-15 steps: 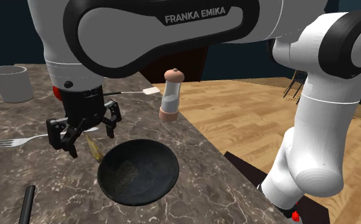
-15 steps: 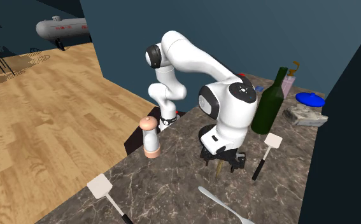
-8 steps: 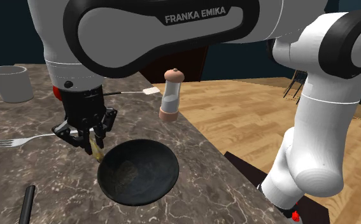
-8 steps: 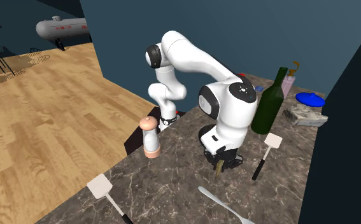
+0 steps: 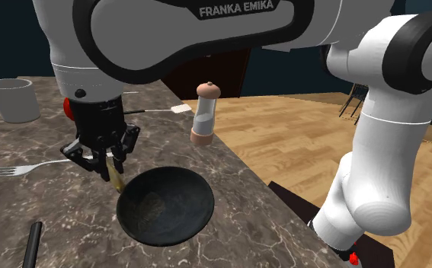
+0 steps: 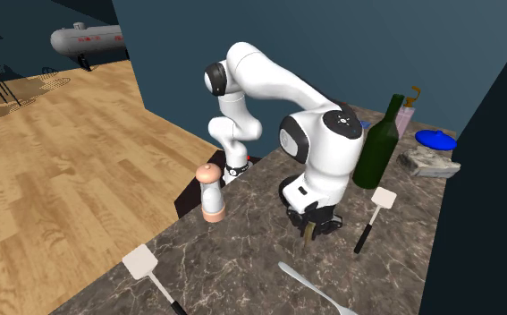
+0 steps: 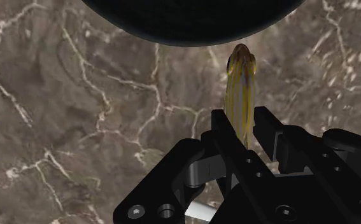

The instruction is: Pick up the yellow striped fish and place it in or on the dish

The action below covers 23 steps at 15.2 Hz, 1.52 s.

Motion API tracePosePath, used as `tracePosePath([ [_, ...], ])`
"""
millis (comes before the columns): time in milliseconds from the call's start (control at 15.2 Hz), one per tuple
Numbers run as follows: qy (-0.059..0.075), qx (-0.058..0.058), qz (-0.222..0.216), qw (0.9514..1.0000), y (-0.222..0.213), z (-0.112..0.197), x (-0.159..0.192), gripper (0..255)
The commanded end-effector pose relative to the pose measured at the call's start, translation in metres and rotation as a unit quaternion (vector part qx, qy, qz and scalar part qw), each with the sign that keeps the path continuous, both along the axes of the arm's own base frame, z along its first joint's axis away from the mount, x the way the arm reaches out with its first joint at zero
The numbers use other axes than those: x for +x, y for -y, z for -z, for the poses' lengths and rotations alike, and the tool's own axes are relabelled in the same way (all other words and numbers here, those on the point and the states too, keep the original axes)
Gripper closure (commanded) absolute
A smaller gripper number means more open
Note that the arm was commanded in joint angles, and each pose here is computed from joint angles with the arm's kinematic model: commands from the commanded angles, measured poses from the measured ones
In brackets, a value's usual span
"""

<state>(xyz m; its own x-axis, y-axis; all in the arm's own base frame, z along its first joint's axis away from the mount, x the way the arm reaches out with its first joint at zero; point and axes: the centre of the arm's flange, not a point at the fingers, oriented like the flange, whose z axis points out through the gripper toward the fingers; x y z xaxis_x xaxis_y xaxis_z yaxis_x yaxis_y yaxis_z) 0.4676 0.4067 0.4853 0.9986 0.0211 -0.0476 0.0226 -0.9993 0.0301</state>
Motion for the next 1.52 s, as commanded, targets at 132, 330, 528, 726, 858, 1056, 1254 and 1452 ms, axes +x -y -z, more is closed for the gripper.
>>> tracePosePath([
  [132,0.000,0.000,0.000,1.0000,0.000,-0.020,0.000,255],
  [330,0.000,0.000,0.000,1.0000,0.000,-0.036,0.000,255],
  [528,0.000,0.000,0.000,1.0000,0.000,-0.052,0.000,255],
  [726,0.000,0.000,0.000,1.0000,0.000,-0.068,0.000,255],
  [858,0.000,0.000,0.000,1.0000,0.000,-0.078,0.000,255],
  [1056,0.000,0.000,0.000,1.0000,0.000,-0.094,0.000,255],
  [1254,0.000,0.000,0.000,1.0000,0.000,-0.109,0.000,255],
  [1452,0.000,0.000,0.000,1.0000,0.007,-0.110,-0.039,255],
])
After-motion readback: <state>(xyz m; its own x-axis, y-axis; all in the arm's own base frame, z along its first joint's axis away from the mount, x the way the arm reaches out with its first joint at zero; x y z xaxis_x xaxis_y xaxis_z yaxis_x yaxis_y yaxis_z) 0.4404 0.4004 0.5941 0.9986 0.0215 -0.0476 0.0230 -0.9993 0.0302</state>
